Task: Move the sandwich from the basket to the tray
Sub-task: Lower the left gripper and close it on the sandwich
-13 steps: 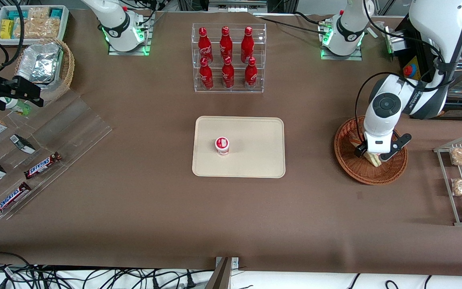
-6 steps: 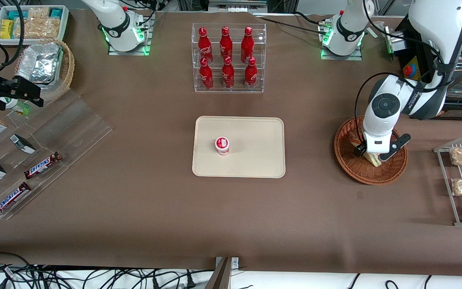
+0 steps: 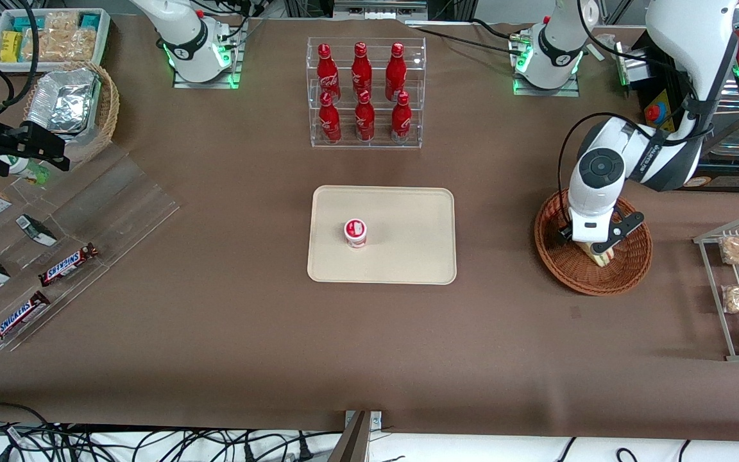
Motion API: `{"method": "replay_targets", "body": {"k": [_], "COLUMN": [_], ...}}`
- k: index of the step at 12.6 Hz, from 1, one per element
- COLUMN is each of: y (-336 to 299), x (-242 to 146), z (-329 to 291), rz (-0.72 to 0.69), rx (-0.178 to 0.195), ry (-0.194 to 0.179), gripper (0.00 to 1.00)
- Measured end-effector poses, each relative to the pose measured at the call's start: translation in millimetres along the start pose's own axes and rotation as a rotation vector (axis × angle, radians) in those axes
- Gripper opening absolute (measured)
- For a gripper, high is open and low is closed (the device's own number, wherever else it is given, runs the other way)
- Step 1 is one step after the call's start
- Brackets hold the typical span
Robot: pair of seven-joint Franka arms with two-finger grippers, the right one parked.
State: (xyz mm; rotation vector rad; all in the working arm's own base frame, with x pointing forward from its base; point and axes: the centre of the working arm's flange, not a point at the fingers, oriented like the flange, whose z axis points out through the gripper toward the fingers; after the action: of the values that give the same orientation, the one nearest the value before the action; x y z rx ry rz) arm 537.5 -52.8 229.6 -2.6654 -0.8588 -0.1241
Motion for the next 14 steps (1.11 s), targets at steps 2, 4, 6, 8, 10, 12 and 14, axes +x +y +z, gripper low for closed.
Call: {"method": "replay_targets", "body": {"k": [2,4,6,8,10,12,14], "y": [-4.0,-8.4,-11.6,-11.3,-11.1,-12.0,-11.9], "x": [2.4,5.5,8.4,10.3,17.6,21.2,21.8], "z": [-4.5,-6.9,-6.7,-8.3,-13.6,-15.2,-15.4], "rz": [0.031,0.032,0.022,0.002,-0.033,-0.053,-0.056], "rx": [0.013,0.022,0.022,0.012,-0.007,-0.016,-0.02], "ry": [0.003,0.004,-0.001,-0.015,-0.024,-0.033,-0.031], "gripper": [1.0,1.0,1.0,1.0,1.0,1.0,1.0]}}
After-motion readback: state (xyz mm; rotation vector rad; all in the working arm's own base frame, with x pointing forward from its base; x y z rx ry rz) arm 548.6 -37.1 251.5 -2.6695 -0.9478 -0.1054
